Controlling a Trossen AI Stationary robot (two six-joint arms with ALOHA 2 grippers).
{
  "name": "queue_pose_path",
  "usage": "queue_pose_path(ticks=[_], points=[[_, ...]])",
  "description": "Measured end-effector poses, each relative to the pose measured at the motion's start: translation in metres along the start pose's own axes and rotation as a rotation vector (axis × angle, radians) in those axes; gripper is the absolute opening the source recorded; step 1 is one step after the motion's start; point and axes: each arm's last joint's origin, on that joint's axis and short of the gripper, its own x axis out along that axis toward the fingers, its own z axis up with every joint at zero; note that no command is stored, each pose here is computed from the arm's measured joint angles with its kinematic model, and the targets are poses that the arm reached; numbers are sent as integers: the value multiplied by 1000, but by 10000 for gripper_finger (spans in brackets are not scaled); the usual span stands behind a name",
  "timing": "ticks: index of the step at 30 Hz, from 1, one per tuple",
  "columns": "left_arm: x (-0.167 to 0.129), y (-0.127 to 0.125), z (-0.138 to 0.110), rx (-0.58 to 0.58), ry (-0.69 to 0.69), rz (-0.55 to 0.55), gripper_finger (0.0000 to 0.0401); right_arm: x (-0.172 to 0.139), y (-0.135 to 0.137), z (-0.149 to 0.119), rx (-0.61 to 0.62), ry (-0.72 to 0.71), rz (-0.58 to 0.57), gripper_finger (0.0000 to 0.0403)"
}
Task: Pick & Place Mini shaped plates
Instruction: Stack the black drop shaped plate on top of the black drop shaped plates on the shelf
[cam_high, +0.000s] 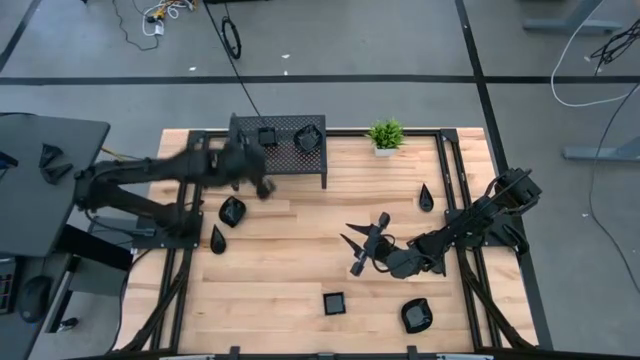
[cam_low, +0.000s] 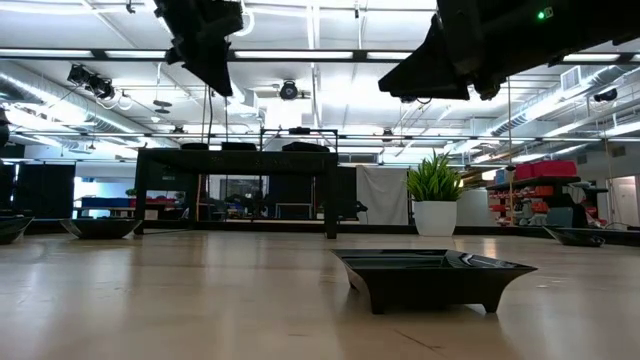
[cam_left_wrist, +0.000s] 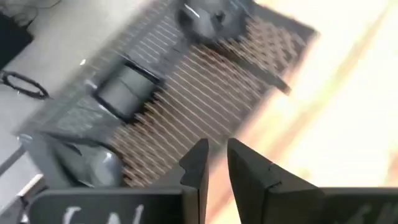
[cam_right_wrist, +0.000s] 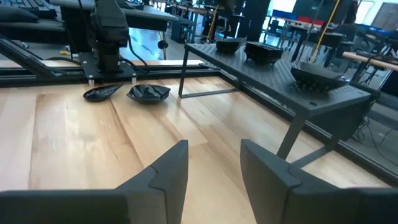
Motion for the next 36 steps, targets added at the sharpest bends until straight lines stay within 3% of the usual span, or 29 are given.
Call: queue_pose_path(ticks=[4, 8, 14, 19, 23, 26, 31, 36], points=[[-11, -41, -37, 50, 10, -70, 53, 0, 1, -1, 10, 7, 22, 148], [-28, -60, -75, -7, 106, -95, 40, 0, 1, -1, 13, 12, 46, 148], [-45, -54, -119, -223, 267, 64, 15, 0, 1, -1, 11, 13, 51, 148], [-30, -47, -153, -347, 530, 174, 7, 0, 1, -1, 10, 13, 51, 148], [-16, -39, -179, -386, 699, 267, 31, 0, 1, -1, -7, 13, 51, 148], [-14, -38, -185, -385, 761, 287, 64, 0, 1, -1, -14, 12, 51, 148], [-12, -44, -180, -463, 767, 225, 118, 2, 0, -1, -17, 17, 43, 148], [-7, -46, -180, -516, 756, 263, 131, 3, -1, -2, -18, 18, 40, 148]])
